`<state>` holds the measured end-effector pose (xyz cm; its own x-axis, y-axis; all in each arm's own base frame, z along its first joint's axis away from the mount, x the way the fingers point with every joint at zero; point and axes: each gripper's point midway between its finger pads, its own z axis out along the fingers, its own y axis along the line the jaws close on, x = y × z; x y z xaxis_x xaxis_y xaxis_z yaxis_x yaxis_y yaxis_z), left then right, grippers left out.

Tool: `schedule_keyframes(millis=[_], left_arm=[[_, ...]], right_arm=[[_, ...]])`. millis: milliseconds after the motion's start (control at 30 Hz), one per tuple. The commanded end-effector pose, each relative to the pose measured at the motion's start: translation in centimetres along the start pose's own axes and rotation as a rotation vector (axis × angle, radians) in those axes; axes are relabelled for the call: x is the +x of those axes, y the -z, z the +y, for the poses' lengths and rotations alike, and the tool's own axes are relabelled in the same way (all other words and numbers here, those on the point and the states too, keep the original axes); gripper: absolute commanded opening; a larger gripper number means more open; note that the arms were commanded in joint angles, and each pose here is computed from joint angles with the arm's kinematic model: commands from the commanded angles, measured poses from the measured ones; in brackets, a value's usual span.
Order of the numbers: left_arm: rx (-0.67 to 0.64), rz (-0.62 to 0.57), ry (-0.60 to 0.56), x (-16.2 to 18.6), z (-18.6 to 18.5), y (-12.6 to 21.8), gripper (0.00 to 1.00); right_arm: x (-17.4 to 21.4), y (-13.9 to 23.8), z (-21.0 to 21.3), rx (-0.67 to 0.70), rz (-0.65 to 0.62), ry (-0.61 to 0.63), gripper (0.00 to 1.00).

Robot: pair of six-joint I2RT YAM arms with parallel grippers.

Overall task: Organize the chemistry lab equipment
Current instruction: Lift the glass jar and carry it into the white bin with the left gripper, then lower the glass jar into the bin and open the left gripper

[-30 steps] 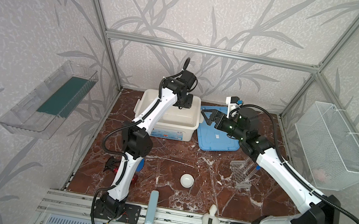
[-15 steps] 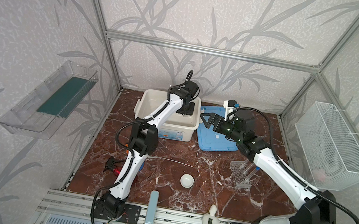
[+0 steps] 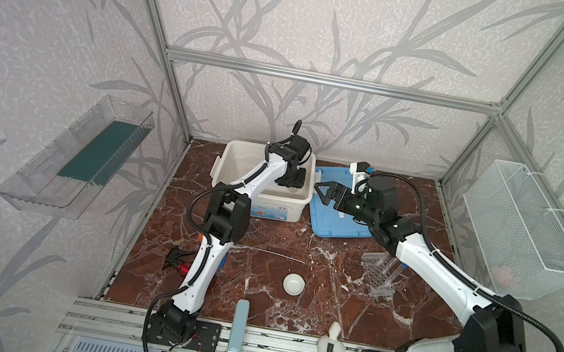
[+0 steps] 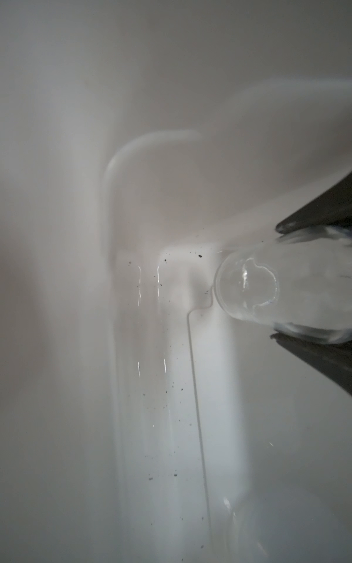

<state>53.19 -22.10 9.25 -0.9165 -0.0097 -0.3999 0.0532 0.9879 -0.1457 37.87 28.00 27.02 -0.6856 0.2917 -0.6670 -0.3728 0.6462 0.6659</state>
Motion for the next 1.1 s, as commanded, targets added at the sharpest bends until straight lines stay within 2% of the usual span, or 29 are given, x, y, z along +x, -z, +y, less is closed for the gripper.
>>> schedule_keyframes(millis=[0,267,567,700,967,1067], left_arm=[[0.005,0.03,0.014,0.6,0.2,-1.6,0.25],[-0.015,0.081,0.031,2.3,0.9,-3.1,0.29],[-0.006,0.103,0.033,3.0,0.8,-3.7,0.44],[-0.013,0.086,0.033,2.6,0.9,-2.9,0.46],[-0.026,0.019,0.021,0.8,1.0,0.5,0.7],[-0.029,-0.002,0.018,0.3,1.0,1.6,0.72]], right_arm=[[-0.5,0.5,0.5,-0.022,-0.023,0.02,0.99],[-0.3,0.9,0.2,-0.016,-0.029,0.015,0.99],[-0.2,1.0,-0.2,-0.011,-0.032,0.006,0.99],[-0.2,1.0,-0.3,-0.01,-0.032,0.003,0.99],[-0.2,1.0,-0.4,-0.009,-0.03,0.0,0.99],[-0.1,1.1,-0.4,-0.009,-0.029,-0.002,0.99]])
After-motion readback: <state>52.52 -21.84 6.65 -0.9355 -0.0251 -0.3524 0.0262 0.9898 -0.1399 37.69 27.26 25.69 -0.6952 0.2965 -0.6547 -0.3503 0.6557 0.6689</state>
